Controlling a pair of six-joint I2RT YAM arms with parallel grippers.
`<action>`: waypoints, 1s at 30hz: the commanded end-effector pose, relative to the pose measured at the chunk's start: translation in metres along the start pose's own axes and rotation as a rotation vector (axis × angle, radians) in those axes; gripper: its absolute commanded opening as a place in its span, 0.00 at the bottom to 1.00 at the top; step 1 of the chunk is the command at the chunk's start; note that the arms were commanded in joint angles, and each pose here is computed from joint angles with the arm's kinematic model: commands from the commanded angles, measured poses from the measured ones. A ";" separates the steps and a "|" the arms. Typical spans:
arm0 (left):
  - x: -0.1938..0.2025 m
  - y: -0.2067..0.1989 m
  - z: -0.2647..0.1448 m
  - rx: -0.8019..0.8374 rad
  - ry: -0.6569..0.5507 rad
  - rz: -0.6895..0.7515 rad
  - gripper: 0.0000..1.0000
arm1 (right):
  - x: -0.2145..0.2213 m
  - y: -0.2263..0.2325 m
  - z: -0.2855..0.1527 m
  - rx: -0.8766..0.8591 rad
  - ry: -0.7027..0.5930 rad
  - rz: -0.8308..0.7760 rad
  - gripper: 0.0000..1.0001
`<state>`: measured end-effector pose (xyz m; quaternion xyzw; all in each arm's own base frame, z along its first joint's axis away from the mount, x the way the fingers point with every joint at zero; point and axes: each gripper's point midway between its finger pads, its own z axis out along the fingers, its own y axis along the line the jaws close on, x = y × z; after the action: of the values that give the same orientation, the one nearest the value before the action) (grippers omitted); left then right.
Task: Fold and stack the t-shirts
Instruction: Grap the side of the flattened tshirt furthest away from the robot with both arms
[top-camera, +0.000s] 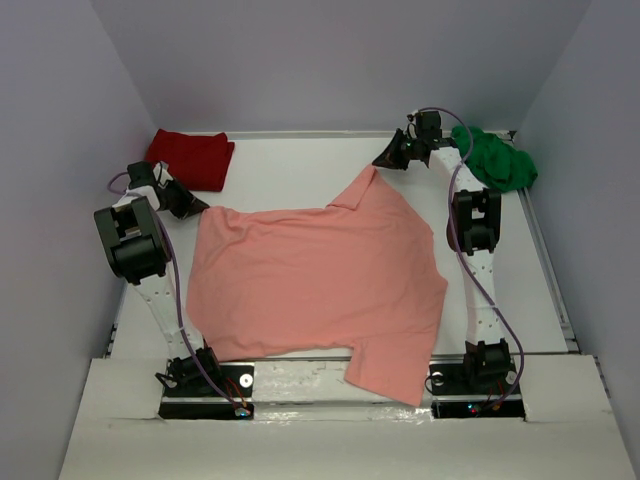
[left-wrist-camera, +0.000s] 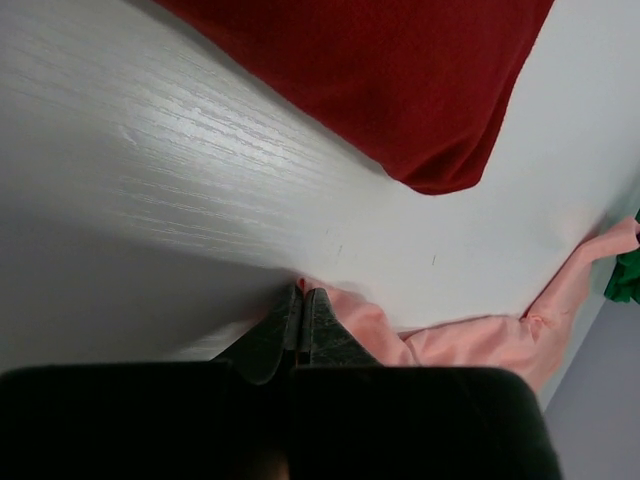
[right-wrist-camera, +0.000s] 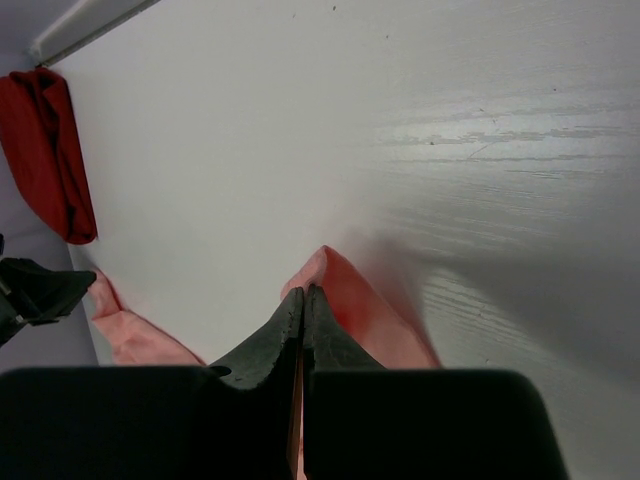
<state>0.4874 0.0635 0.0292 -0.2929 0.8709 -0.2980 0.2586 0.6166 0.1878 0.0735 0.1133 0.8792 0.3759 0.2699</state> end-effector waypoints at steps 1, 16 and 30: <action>0.006 -0.004 -0.006 -0.007 0.032 0.010 0.00 | -0.019 0.040 -0.029 -0.052 -0.051 -0.064 0.00; -0.047 -0.058 -0.065 -0.036 -0.114 0.143 0.00 | -0.054 0.070 -0.086 -0.075 -0.152 -0.105 0.00; -0.030 -0.066 -0.084 -0.027 -0.128 0.137 0.00 | -0.036 0.081 -0.133 -0.067 -0.136 -0.092 0.00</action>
<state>0.4891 0.0772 0.1120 -0.2658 0.8788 -0.2465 0.3101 0.5864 0.1450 0.1690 0.1185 0.8666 0.3691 0.3142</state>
